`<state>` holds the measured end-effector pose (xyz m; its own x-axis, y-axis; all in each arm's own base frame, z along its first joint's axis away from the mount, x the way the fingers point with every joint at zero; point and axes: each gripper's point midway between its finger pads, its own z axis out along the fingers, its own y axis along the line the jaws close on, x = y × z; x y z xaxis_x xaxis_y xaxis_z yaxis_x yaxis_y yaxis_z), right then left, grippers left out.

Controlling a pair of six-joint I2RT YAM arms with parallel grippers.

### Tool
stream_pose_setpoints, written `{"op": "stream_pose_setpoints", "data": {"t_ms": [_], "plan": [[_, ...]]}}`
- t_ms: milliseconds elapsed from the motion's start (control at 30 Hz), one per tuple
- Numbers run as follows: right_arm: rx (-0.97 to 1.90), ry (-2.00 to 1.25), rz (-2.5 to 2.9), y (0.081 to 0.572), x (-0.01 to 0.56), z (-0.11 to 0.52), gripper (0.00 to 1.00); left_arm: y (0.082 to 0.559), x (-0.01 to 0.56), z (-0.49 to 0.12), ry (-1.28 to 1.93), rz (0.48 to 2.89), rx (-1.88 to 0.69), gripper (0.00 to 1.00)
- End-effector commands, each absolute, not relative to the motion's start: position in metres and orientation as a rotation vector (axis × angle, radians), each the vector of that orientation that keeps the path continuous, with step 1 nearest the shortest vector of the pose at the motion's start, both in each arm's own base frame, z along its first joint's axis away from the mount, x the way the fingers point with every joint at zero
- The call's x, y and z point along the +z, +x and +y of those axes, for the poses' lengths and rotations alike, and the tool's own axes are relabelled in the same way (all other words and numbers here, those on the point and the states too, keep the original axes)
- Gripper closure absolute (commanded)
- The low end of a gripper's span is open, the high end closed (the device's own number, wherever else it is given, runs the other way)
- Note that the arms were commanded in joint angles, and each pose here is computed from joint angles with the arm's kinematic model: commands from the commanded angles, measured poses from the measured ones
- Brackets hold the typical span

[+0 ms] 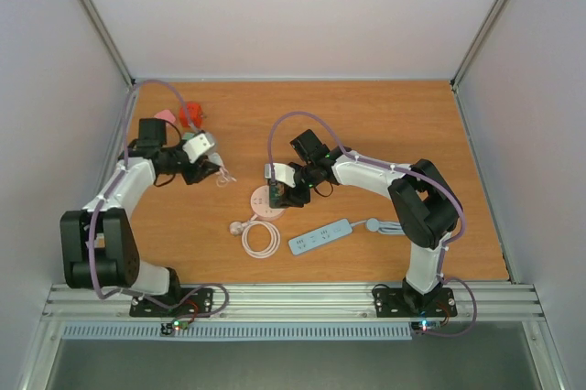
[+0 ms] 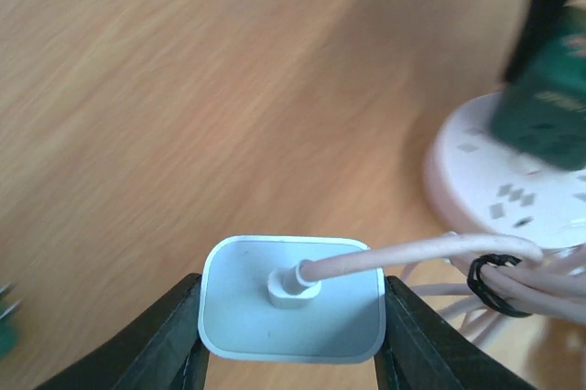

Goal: Pull the plug off the socket

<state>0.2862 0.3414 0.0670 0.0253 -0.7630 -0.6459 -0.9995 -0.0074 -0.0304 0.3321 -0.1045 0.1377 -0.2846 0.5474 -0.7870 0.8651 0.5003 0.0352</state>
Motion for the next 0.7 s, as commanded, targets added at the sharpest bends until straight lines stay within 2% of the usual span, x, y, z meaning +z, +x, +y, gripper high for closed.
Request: {"op": "stream_pose_setpoints", "data": {"t_ms": [0,400,667], "plan": [[0.493,-1.840,1.977,0.291,0.028,0.313,0.98,0.352,0.130,-0.057,1.066,2.150,-0.381,0.68],[0.497,-1.836,1.974,0.292,0.029,0.314,0.98,0.394,0.092,0.043,0.834,2.530,0.051,0.66],[0.495,-1.827,1.977,0.293,0.030,0.314,0.98,0.409,0.064,0.071,0.659,2.764,0.087,0.63]]}}
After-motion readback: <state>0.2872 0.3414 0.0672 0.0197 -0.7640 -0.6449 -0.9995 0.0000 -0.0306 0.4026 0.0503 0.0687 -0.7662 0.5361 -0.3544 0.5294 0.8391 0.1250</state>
